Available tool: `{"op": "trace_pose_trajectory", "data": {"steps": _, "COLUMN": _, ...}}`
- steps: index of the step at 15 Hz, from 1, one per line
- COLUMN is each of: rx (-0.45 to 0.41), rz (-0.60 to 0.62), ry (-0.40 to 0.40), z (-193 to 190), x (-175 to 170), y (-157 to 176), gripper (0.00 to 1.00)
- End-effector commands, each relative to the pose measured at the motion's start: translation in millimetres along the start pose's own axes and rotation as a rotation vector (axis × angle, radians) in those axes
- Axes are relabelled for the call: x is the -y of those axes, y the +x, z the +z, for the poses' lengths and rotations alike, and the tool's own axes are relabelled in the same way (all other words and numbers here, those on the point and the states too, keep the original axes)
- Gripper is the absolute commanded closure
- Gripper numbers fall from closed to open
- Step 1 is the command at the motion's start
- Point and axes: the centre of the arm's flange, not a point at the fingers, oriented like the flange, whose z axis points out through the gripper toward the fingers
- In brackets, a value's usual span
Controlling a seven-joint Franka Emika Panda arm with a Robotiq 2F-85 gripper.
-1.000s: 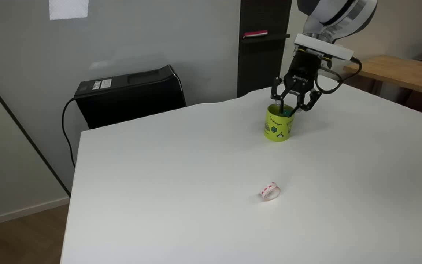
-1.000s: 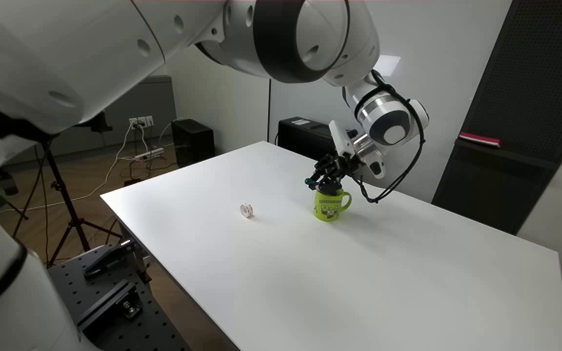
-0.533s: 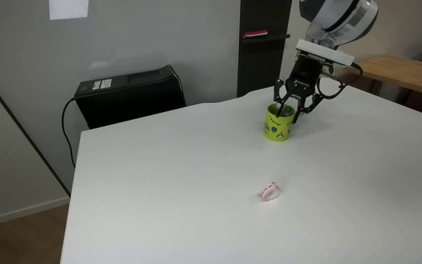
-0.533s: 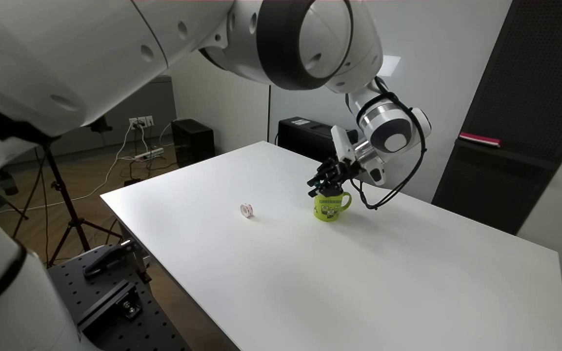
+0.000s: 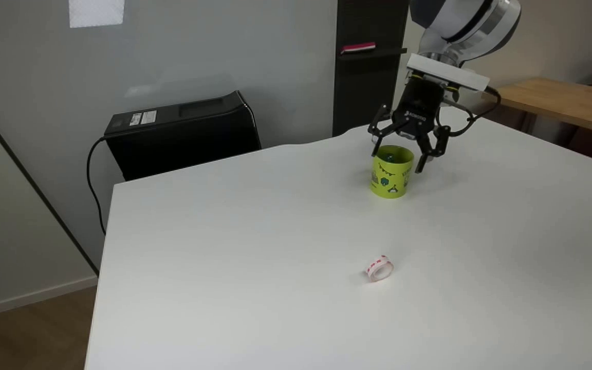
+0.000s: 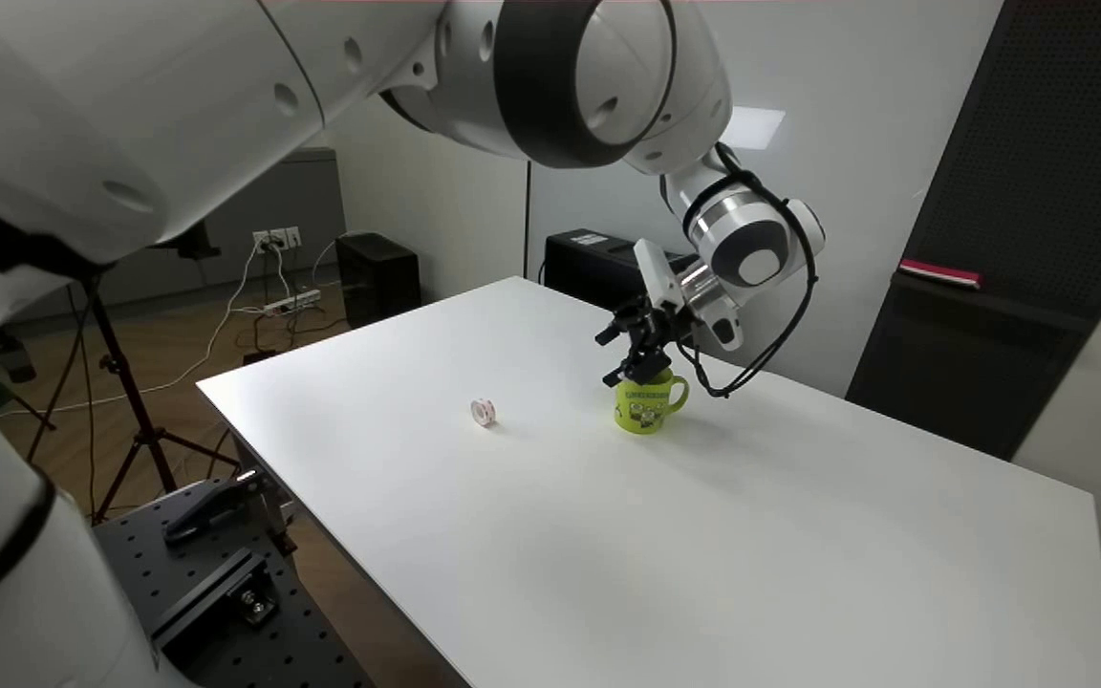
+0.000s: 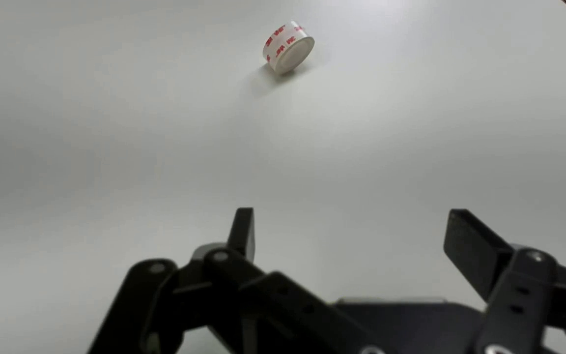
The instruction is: Put the marker in the mug
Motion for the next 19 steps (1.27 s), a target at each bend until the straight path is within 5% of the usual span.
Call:
{"op": "trace_pose_trajectory", "data": {"steps": 1, "rx": -0.043, "rz": -0.106, "ry": -0.085, "z": -7.9, "x": 30.8, "y": -43.5, "gripper": 0.00}}
{"op": "trace_pose_trajectory", "data": {"steps": 7, "rx": -0.119, "rz": -0.377, "ry": -0.296, "z": 3.2, "x": 72.8, "y": -121.2, "gripper": 0.00}}
{"op": "trace_pose_trajectory", "data": {"steps": 10, "rx": -0.248, "rz": -0.456, "ry": -0.390, "z": 12.8, "x": 81.4, "y": -149.1, "gripper": 0.00}}
{"op": "trace_pose_trajectory", "data": {"steps": 16, "rx": -0.585, "rz": -0.562, "ry": -0.413, "z": 24.6, "x": 83.4, "y": -176.7, "gripper": 0.00}}
{"op": "trace_pose_trajectory", "data": {"steps": 17, "rx": -0.504, "rz": -0.578, "ry": -0.407, "z": 22.8, "x": 109.4, "y": -149.9, "gripper": 0.00}}
{"op": "trace_pose_trajectory", "data": {"steps": 19, "rx": -0.546, "rz": -0.591, "ry": -0.401, "z": 26.1, "x": 102.9, "y": -156.8, "gripper": 0.00}}
